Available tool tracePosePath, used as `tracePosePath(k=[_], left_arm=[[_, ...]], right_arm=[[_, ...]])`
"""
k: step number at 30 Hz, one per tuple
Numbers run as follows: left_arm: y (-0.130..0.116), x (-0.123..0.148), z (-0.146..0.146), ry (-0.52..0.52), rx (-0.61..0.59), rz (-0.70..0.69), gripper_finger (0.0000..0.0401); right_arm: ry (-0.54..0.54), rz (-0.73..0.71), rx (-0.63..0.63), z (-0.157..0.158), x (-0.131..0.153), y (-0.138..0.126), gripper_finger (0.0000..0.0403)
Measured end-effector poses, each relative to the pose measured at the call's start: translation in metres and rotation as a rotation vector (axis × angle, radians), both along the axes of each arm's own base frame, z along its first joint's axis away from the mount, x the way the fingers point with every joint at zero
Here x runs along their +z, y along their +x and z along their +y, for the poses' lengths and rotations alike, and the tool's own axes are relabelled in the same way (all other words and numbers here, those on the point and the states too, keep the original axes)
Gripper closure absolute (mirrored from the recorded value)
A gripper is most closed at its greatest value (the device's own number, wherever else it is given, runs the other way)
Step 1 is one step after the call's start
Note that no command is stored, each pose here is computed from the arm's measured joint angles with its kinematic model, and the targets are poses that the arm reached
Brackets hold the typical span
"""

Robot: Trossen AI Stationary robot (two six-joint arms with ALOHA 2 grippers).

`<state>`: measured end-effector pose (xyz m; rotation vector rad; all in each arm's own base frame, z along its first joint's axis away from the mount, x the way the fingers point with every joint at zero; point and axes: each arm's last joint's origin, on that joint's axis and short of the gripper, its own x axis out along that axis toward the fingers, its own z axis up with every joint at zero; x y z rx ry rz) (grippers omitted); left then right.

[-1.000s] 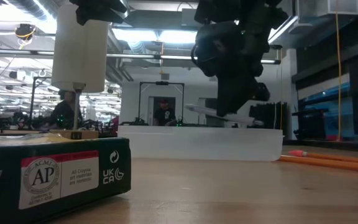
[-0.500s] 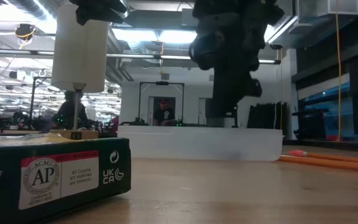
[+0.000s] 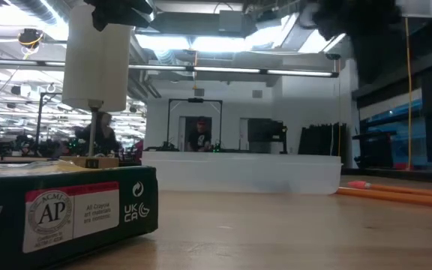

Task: Pack school essentials
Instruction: Put the orange pencil into the transparent supply box

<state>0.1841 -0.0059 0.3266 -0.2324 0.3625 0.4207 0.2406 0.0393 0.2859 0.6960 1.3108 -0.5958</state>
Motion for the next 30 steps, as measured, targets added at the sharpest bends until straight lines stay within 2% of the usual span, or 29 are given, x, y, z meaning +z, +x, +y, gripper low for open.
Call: tracePosePath(k=[4, 7, 13, 23, 30], left_arm=[[0.0, 0.0, 0.0, 0.002, 0.003, -0.001, 0.0227], [0.0, 0.0, 0.0, 0.002, 0.004, -0.001, 0.0227], [0.0, 0.0, 0.001, 0.013, 0.026, -0.002, 0.0227], [0.0, 0.0, 0.001, 0.016, 0.032, -0.002, 0.0227], [0.0, 0.0, 0.001, 0.016, 0.032, -0.002, 0.0227]], right_arm=[[0.053, -0.042, -0.173, 0.006, -0.015, -0.036, 0.0279], [0.095, -0.083, -0.255, 0.012, -0.036, -0.046, 0.0279], [0.15, -0.19, -0.267, 0.021, -0.074, -0.031, 0.0279], [0.049, -0.053, -0.282, 0.024, -0.112, -0.014, 0.0284], [0.034, -0.052, -0.281, 0.027, -0.128, -0.003, 0.0284]])
